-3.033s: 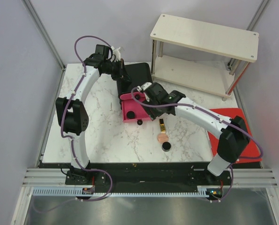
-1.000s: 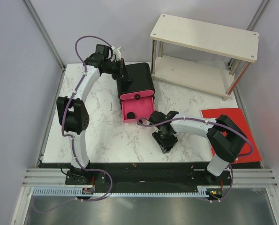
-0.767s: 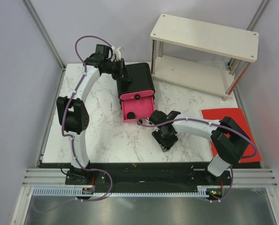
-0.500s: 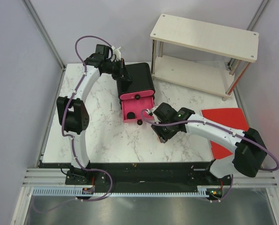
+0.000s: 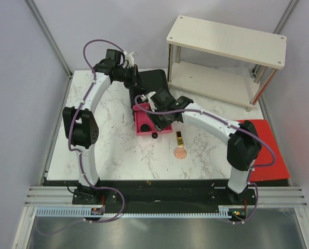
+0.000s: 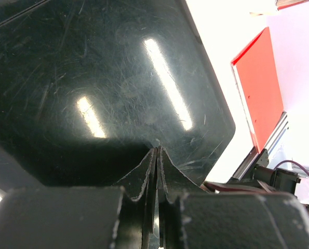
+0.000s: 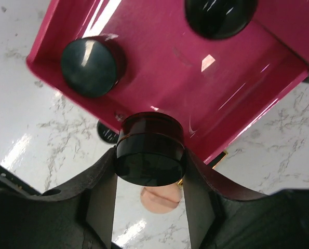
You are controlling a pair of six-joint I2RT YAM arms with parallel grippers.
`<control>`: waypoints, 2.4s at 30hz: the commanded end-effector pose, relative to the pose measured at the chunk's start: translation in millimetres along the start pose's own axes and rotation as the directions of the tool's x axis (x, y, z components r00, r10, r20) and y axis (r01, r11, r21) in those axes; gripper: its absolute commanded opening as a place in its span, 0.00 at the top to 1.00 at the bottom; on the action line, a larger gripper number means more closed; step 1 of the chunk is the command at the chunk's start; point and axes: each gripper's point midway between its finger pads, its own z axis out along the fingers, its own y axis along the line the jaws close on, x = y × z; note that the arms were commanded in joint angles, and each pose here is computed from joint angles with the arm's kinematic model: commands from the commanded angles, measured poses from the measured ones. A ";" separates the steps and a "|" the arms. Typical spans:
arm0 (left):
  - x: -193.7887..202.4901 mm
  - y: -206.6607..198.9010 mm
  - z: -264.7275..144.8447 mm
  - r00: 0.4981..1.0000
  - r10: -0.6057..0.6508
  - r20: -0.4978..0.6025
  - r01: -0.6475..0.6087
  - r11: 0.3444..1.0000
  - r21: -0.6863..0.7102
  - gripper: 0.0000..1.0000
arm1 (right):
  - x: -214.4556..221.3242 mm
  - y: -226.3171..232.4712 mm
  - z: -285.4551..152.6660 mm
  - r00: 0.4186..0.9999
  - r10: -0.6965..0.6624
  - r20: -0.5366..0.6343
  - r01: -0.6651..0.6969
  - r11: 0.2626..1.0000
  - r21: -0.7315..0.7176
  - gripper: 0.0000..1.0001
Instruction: Organize the makeup
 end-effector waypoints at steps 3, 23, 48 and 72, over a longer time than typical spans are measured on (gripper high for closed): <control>106.2 90.7 22.7 0.929 -0.198 -0.312 0.098 0.946 -0.309 0.91 | -37.0 -33.8 16.3 0.994 0.092 0.061 -0.095 0.994 0.047 0.94; 101.0 91.3 24.4 0.931 -0.202 -0.305 0.107 0.947 -0.302 0.91 | -48.4 -40.8 32.9 0.988 0.137 0.068 -0.141 0.988 0.059 0.32; 105.0 95.1 25.6 0.925 -0.198 -0.324 0.099 0.950 -0.297 0.91 | 125.2 -3.4 -3.1 0.959 0.198 -0.205 -0.218 0.973 -0.080 0.57; 108.3 85.9 24.1 0.925 -0.204 -0.320 0.119 0.956 -0.267 0.91 | 165.2 -1.4 35.1 0.915 0.245 -0.320 -0.271 0.962 -0.038 0.98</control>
